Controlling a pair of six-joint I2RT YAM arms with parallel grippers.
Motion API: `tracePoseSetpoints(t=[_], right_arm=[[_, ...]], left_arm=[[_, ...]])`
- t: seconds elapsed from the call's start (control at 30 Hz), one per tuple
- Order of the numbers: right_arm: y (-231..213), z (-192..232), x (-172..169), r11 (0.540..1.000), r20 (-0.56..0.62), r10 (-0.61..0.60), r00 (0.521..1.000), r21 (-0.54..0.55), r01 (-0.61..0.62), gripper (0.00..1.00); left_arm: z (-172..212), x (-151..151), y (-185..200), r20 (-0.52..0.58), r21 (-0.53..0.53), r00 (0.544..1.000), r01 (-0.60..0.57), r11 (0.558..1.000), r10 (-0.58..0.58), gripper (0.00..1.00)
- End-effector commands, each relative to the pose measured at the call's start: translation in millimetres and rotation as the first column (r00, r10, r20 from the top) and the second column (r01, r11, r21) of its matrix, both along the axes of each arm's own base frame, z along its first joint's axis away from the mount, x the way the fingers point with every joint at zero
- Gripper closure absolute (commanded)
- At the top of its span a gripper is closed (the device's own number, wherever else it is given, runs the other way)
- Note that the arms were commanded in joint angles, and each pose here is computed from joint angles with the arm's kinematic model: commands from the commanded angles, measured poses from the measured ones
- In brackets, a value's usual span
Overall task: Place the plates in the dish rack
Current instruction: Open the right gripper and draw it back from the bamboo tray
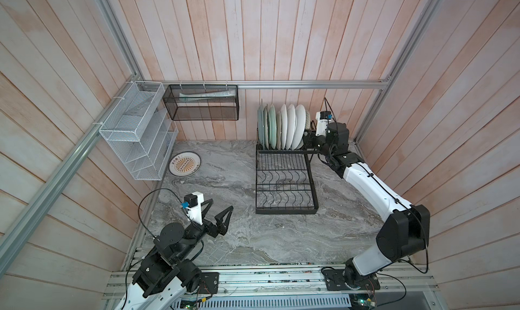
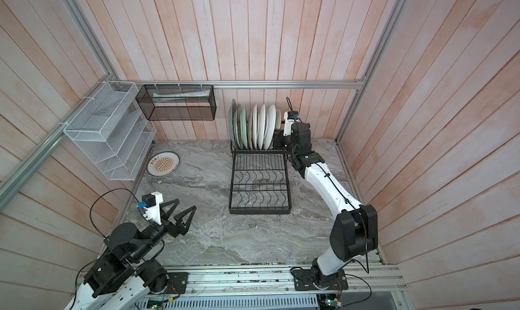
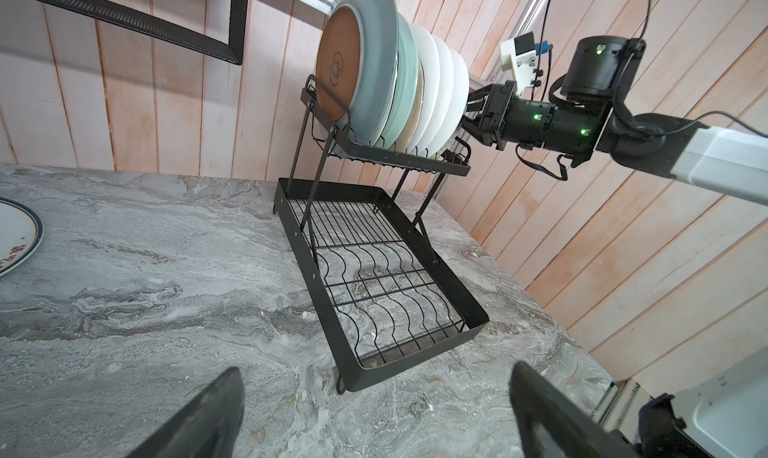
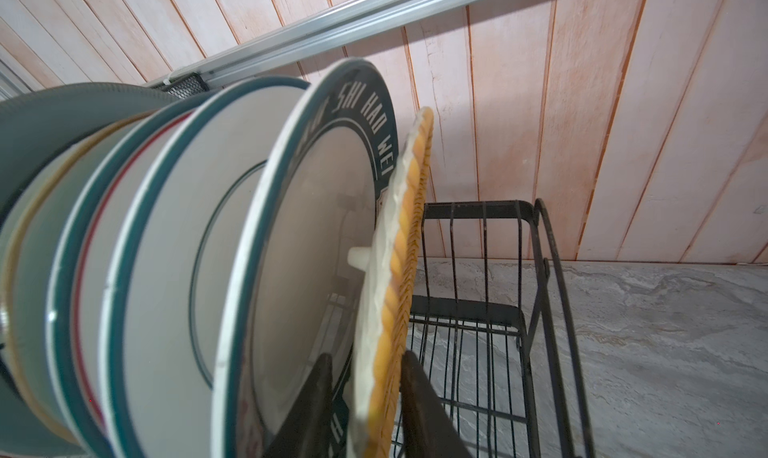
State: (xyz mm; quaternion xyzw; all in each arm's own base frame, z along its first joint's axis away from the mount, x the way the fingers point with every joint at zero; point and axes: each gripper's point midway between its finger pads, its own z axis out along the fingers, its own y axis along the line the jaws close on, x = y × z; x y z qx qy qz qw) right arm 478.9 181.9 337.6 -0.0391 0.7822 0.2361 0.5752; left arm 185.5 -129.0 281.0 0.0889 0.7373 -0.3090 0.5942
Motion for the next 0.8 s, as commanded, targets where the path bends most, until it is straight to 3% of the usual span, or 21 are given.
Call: tracePoseSetpoints(t=[0.0, 0.2, 0.43, 0.77], right_arm=[[6, 25, -13, 0.999, 0.045, 0.035, 0.998, 0.026, -0.036, 0.69], [5, 41, -19, 0.999, 0.071, 0.027, 0.997, 0.022, -0.029, 0.66], [-2, 65, -33, 0.999, 0.122, 0.02, 0.992, 0.031, -0.024, 0.5], [-18, 88, -56, 0.999, 0.172, -0.012, 0.985, 0.032, 0.007, 0.47]], left_arm=[[-1, 3, 1, 0.002, -0.006, 1.0, -0.013, 1.0, 0.013, 0.0], [1, 2, 2, 0.008, -0.011, 1.0, -0.012, 1.0, 0.012, 0.0], [3, 0, 3, 0.014, -0.017, 1.0, -0.014, 1.0, 0.014, 0.0], [4, -1, 4, 0.02, -0.024, 1.0, -0.016, 1.0, 0.016, 0.0]])
